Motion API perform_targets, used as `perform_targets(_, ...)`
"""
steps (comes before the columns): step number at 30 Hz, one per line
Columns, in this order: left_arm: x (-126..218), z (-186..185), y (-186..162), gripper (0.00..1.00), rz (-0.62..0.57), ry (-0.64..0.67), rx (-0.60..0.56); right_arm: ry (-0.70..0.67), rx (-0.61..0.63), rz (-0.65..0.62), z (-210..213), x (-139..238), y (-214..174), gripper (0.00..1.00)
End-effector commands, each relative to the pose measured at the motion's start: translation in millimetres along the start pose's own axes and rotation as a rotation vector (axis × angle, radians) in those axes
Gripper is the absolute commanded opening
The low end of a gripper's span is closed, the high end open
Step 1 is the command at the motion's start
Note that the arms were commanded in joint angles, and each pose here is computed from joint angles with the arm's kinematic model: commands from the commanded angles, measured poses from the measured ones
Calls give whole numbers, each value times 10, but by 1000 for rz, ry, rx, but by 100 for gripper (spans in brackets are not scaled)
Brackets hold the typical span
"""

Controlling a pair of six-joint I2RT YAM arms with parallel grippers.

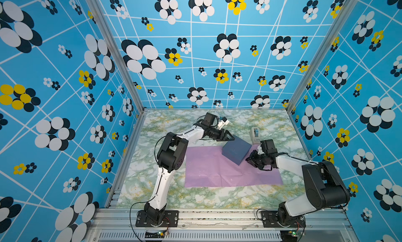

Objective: Wrap the gift box in paper

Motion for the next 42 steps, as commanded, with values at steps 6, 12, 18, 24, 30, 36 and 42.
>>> perform_targets(6, 1023, -75, -112, 64, -167, 386, 204, -77, 38, -89, -91, 496, -28, 62)
perform_targets(12, 1047, -64, -1083, 64, -99, 461, 449, -86, -63, -127, -362, 654, 265, 69)
perform_targets(18, 1380, -145, -1548, 70, -99, 605, 596, -120, -47, -55, -350, 577, 357, 71)
perform_targets(24, 1888, -386, -2178, 71, -135, 758, 833, -157, -66, -13, -472, 484, 297, 72)
perform_targets(30, 1974, -563, -2729, 72, -139, 758, 1010, -162, -69, 29, -499, 436, 244, 73)
perform_targets(36, 1745, -523, -2879, 70, -169, 589, 1086, -170, -61, 41, -538, 442, 191, 73)
perform_targets(42, 1638, -458, -2652, 62, -267, 470, 1036, -164, -52, 59, -531, 401, 127, 73)
Point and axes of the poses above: each gripper's point midway between its finger pads, its own x axis back along the fingers, its own z axis along the line the jaws close on, y = z × x, the point moved 4 cm from there along x, back along the fingers, and after that the axes turned 14 degrees about -x, right-handed, at the moved point
